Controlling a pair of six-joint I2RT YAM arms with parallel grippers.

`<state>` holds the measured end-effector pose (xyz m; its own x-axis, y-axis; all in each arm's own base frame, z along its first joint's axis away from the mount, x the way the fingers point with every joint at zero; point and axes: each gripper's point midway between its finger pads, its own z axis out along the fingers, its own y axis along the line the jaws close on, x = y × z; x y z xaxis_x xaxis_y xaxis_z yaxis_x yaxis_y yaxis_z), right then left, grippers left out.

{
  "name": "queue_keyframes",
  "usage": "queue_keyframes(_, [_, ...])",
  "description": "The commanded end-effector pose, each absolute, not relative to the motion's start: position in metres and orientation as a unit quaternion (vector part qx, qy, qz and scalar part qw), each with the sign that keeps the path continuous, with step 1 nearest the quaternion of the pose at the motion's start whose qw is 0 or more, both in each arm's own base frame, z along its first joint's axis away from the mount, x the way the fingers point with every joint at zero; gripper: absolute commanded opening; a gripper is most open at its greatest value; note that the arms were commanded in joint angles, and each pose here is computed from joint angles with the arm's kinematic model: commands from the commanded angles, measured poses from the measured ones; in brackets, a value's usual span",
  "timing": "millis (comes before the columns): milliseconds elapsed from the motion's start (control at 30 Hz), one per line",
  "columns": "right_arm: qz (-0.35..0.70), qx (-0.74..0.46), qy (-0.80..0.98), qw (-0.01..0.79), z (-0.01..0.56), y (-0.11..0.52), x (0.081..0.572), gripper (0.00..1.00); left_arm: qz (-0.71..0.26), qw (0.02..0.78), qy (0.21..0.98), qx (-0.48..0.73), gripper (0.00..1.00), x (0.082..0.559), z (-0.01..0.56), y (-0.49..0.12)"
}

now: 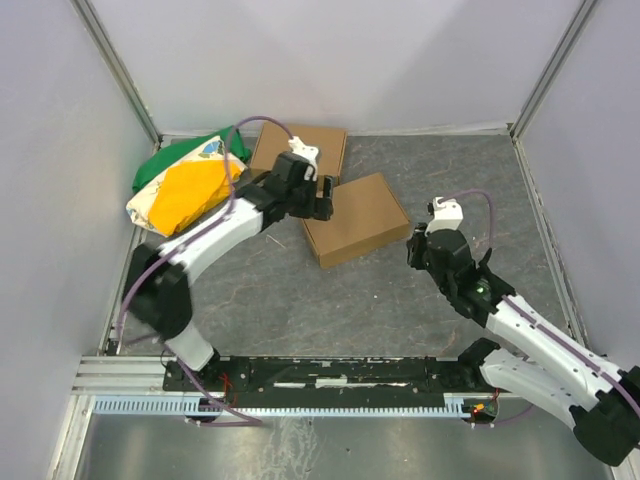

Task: Fold the paper box

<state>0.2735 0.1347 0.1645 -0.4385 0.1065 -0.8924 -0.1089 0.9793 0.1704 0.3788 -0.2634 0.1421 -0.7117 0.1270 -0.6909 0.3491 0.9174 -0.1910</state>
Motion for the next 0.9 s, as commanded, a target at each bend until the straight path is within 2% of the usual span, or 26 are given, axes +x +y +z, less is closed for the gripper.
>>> queue_keyframes(0, [0.059, 0.009, 0.842, 0.536, 0.183, 0.114, 0.269, 0.39, -0.176, 0.494, 0.846, 0.097, 0.95, 0.362, 0.247, -0.229])
queue_keyframes(67, [0.050, 0.006, 0.843, 0.536, 0.181, 0.113, 0.272, 0.55, -0.178, 0.511, 0.838, 0.070, 0.98, 0.347, 0.254, -0.211])
queue_keyframes(133, [0.039, -0.001, 0.847, 0.529, 0.178, 0.115, 0.277, 0.66, -0.187, 0.510, 0.838, 0.051, 0.98, 0.330, 0.249, -0.200])
queue_keyframes(267, [-0.004, 0.001, 0.859, 0.513, 0.174, 0.113, 0.297, 0.83, -0.233, 0.490, 0.840, 0.001, 0.89, 0.301, 0.222, -0.194])
queue_keyframes(333, [0.010, 0.011, 0.860, 0.510, 0.183, 0.121, 0.315, 0.93, -0.256, 0.486, 0.835, -0.026, 0.85, 0.293, 0.209, -0.193])
queue_keyframes(400, [0.030, 0.013, 0.866, 0.499, 0.186, 0.130, 0.335, 0.97, -0.280, 0.481, 0.829, -0.048, 0.85, 0.289, 0.199, -0.196])
queue_keyframes(667, [0.100, 0.026, 0.900, 0.423, 0.155, 0.142, 0.409, 1.00, -0.288, 0.443, 0.845, -0.079, 0.87, 0.299, 0.168, -0.209])
queue_keyframes(867, [0.263, 0.081, 0.886, 0.373, 0.122, 0.161, 0.444, 0.93, -0.310, 0.445, 0.833, -0.111, 0.86, 0.318, 0.157, -0.223])
